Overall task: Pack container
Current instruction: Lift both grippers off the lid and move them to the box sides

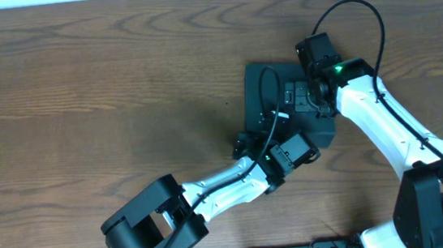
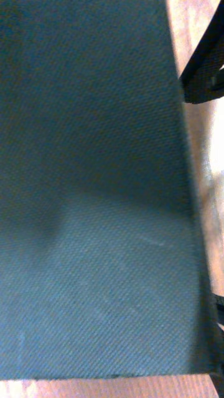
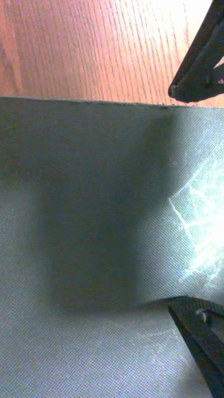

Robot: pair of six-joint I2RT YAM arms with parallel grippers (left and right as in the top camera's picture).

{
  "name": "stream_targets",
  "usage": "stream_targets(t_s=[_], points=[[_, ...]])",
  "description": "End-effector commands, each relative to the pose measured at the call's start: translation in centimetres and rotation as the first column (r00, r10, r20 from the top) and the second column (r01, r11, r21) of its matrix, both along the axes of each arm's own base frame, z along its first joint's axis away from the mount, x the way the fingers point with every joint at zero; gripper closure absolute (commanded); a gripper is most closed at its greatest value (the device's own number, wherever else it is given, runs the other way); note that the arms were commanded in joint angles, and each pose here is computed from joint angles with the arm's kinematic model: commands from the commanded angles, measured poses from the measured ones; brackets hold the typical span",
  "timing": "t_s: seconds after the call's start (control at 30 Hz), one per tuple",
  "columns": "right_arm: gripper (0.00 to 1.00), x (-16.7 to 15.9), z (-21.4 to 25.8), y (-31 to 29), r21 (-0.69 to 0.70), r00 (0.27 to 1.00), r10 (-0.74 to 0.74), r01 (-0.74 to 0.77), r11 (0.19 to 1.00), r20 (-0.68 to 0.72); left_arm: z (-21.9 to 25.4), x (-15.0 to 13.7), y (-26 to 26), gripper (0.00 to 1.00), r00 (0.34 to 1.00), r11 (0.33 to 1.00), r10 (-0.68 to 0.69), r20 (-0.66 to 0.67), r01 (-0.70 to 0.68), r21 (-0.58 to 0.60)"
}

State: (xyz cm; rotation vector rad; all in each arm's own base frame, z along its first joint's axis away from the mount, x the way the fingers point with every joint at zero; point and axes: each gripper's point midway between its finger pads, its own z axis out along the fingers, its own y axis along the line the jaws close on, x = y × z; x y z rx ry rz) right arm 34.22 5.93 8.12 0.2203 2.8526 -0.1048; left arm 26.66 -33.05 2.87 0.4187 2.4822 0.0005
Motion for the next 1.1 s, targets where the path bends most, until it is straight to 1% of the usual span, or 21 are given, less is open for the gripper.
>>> stream_targets(t_s=[0.0, 0.2, 0.27, 0.4, 0.5, 0.63, 0.73, 0.8, 0.87, 0.93, 0.97, 1.0, 1.07], points=[[0.01, -1.2, -1.5, -1.2, -0.055, 0.998, -0.009, 0.006, 0.998, -0.058, 0.6, 1.7, 1.0, 0.04, 0.994, 0.998, 0.061, 0.093, -0.064, 0.029], [0.01, -1.2, -1.5, -1.2, -0.055, 0.998, -0.009, 0.006, 0.998, -0.058, 1.5, 2.7, 1.5, 0.05, 0.982, 0.994, 0.09, 0.166, -0.098, 0.042], [0.01, -1.2, -1.5, -1.2, -0.055, 0.998, -0.009, 0.006, 0.998, -0.058, 1.5, 2.7, 1.5, 0.04, 0.982, 0.995, 0.085, 0.168, -0.094, 0.045], [0.01, -1.2, -1.5, -1.2, -0.054, 0.998, -0.01, 0.007, 0.999, -0.058, 2.0, 2.4, 1.1, 0.05, 0.984, 0.996, 0.026, 0.176, -0.041, 0.078], [0.01, -1.2, -1.5, -1.1, -0.045, 0.998, -0.008, 0.005, 0.999, -0.057, 3.6, 1.8, 0.7, 0.05, 0.982, 0.997, -0.004, 0.188, -0.01, 0.07], [0.01, -1.4, 0.0, -0.8, -0.027, 0.999, -0.005, 0.003, 1.0, -0.047, 7.5, 0.5, 0.8, 0.05, 0.98, 1.0, -0.024, 0.197, 0.02, 0.024], [0.01, -1.6, 3.1, -0.2, 0.023, 1.0, 0.004, -0.004, 1.0, 0.011, 11.6, -1.0, 1.8, 0.05, 0.98, 0.998, -0.044, 0.196, 0.051, -0.032], [0.01, -2.5, 6.3, 0.6, 0.104, 0.997, 0.014, -0.022, 0.994, 0.08, 15.3, -1.8, 3.8, 0.05, 0.98, 0.995, -0.036, 0.194, 0.054, -0.088], [0.01, -3.6, 8.5, -0.1, 0.112, 0.992, -0.012, -0.002, 0.994, 0.127, 18.2, -1.2, 6.7, 0.04, 0.977, 0.99, 0.024, 0.211, 0.006, -0.142], [0.01, -4.1, 9.5, -1.3, 0.104, 0.988, -0.044, 0.029, 0.994, 0.151, 19.1, 0.3, 9.0, 0.04, 0.971, 0.985, 0.095, 0.221, -0.06, -0.162], [0.01, -4.2, 9.7, -2.4, 0.084, 0.984, -0.09, 0.077, 0.993, 0.156, 19.1, 1.2, 10.0, 0.05, 0.969, 0.982, 0.128, 0.213, -0.093, -0.165], [0.01, -4.4, 9.6, -4.0, 0.054, 0.975, -0.159, 0.153, 0.987, 0.154, 18.5, 2.3, 11.0, 0.05, 0.973, 0.979, 0.145, 0.182, -0.115, -0.168], [0.01, -4.9, 8.7, -7.1, 0.018, 0.949, -0.29, 0.29, 0.957, 0.12, 16.3, 4.3, 12.3, 0.05, 0.983, 0.964, 0.174, 0.061, -0.158, -0.212]])
